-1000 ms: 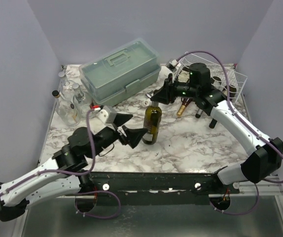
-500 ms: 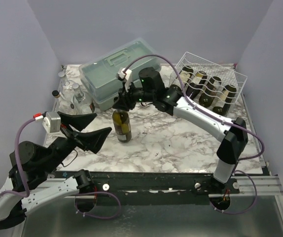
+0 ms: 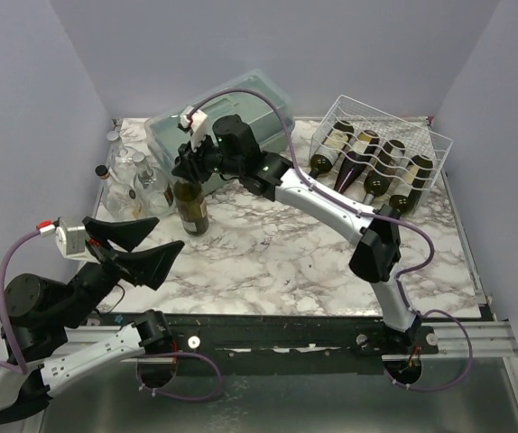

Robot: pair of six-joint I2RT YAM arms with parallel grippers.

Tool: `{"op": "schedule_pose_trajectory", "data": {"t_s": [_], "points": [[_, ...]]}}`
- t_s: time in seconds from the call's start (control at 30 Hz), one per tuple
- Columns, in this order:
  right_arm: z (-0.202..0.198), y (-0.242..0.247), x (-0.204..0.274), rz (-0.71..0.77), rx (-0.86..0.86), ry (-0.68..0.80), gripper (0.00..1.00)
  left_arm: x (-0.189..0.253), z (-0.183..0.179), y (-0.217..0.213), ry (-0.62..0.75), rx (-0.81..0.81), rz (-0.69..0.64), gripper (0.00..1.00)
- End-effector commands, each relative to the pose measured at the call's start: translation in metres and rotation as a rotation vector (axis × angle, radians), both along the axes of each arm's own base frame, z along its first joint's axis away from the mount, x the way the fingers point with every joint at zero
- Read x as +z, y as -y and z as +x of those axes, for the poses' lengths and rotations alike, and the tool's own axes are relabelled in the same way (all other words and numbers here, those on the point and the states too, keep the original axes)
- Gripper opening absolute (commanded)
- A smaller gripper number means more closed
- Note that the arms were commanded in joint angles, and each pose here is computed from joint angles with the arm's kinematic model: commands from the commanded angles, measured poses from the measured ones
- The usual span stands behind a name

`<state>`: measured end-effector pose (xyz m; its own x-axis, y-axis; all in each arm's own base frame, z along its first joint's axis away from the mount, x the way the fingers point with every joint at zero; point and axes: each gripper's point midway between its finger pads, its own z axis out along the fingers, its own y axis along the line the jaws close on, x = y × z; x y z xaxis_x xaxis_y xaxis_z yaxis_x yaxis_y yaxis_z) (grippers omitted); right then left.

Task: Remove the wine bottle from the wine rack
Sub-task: Place the wine bottle at the center of the board.

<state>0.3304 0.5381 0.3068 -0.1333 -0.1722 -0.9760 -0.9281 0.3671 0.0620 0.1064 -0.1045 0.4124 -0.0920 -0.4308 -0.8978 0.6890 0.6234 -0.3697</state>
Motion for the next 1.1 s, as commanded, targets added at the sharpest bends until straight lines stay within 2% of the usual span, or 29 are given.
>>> {"op": "schedule_pose_trajectory", "data": {"t_s": [0.0, 0.13, 0.53, 0.83, 1.07], "points": [[0.020, -0.016, 0.045, 0.146, -0.092, 0.065, 0.00, -0.004, 0.000, -0.012, -0.023, 0.035, -0.014, 0.99], [0.029, -0.024, 0.051, 0.172, -0.118, 0.091, 0.00, -0.013, 0.001, -0.011, -0.039, 0.037, -0.010, 0.99], [0.036, -0.039, 0.022, 0.138, -0.148, 0.100, 0.01, -0.024, 0.002, -0.008, -0.065, 0.033, -0.007, 0.99], [0.034, -0.040, -0.001, 0.102, -0.139, 0.075, 0.43, -0.028, 0.001, -0.008, -0.075, 0.031, -0.014, 0.99], [0.032, -0.035, 0.006, 0.098, -0.147, 0.071, 0.74, -0.029, 0.001, -0.005, -0.079, 0.020, -0.011, 0.99]]}}
